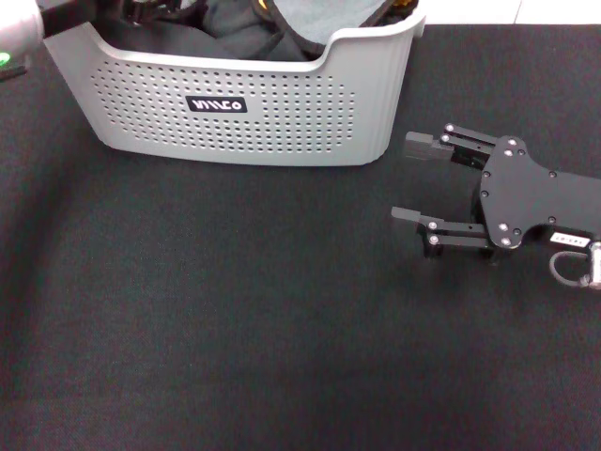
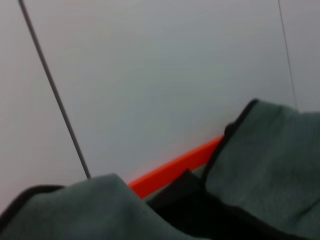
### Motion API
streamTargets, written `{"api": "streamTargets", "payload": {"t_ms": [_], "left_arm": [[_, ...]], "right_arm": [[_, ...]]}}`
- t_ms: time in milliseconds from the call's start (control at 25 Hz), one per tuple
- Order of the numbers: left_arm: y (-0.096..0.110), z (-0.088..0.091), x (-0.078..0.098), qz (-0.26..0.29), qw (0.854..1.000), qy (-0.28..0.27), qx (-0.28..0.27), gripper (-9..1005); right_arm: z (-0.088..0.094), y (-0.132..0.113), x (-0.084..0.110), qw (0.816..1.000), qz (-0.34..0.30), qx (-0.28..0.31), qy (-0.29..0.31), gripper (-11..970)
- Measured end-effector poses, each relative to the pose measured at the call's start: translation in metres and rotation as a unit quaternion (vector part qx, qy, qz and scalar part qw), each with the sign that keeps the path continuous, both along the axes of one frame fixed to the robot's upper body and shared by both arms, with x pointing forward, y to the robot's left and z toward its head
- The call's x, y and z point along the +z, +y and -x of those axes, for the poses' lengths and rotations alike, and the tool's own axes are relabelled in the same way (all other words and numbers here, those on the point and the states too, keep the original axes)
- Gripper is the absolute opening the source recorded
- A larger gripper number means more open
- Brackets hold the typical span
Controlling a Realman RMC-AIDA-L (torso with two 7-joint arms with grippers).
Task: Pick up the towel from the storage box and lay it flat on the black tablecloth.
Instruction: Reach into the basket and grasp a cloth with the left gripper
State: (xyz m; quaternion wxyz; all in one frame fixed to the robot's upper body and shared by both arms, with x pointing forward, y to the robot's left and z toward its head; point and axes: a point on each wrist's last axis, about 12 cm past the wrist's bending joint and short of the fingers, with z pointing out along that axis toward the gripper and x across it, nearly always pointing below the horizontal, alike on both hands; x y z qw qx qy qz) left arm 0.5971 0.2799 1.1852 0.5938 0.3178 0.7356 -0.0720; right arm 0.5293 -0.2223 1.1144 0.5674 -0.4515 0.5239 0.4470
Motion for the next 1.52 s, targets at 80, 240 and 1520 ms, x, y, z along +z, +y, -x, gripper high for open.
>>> {"api": "streamTargets", "payload": {"t_ms": [80, 240, 1520], "left_arm": [[-0.003, -0.006, -0.004, -0.005, 1.0, 0.006, 0.003, 683], [-0.009, -0.015, -0.01, -0.017, 1.0, 0.014, 0.006, 674], [-0.042, -0.023, -0.022, -0.068, 0.998, -0.004, -0.008, 125]], "right_arm": [[0.001, 0.0, 0.0, 1.0, -0.001, 0.001, 0.0, 795], [0.001, 0.0, 0.0, 1.0, -0.002, 0.002, 0.001, 796], [0.01, -0.003, -0.002, 1.0, -0.015, 0.012, 0.008, 796]]}}
